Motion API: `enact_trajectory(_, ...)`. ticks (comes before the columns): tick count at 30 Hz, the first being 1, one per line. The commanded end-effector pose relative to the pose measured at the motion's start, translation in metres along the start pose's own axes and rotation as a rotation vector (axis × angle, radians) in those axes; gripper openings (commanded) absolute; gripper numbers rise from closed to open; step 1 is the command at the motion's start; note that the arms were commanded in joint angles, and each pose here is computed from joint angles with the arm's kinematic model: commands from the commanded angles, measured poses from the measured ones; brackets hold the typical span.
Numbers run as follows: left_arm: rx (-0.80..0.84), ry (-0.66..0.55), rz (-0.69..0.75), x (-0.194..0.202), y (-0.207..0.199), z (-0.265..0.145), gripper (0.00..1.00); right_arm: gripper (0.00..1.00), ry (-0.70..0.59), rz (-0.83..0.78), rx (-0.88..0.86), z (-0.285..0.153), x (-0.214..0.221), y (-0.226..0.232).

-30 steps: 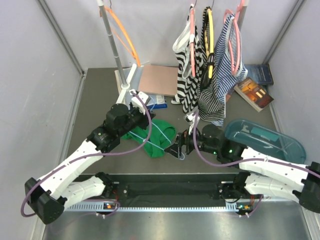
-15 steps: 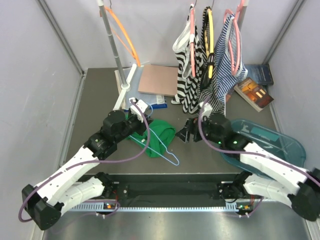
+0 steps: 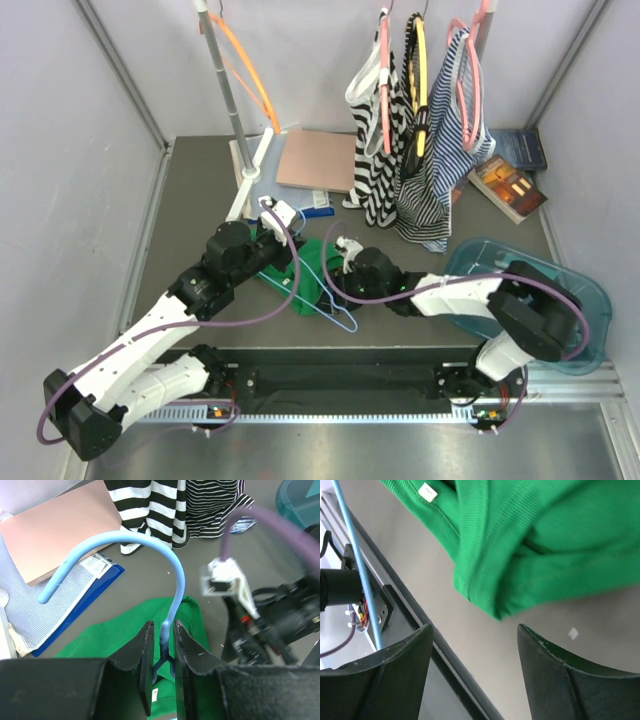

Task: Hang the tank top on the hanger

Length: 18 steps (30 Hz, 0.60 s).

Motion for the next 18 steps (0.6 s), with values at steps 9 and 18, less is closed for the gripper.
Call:
enact_trajectory(9, -0.064, -0.073, 0.046, -0.013, 0.008, -0.008, 0.0, 0.66, -0.034, -0.02, -0.178, 0.054, -0.022, 0.053)
enact_trajectory(18, -0.065, -0.097, 0.045, -0.018, 0.008, -0.013, 0.0, 0.58, -0.022, -0.007, -0.113, 0.071, -0.015, 0.045)
Point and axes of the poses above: each gripper's point midway between its finger pads, its own z axis out along the fingers, its own y axis along the line the jaws close on, x = y × z, the point moved 6 cm from there along -z, back along the fingers, and after that the axes turned 12 degrees about z, right-handed, at the moved point
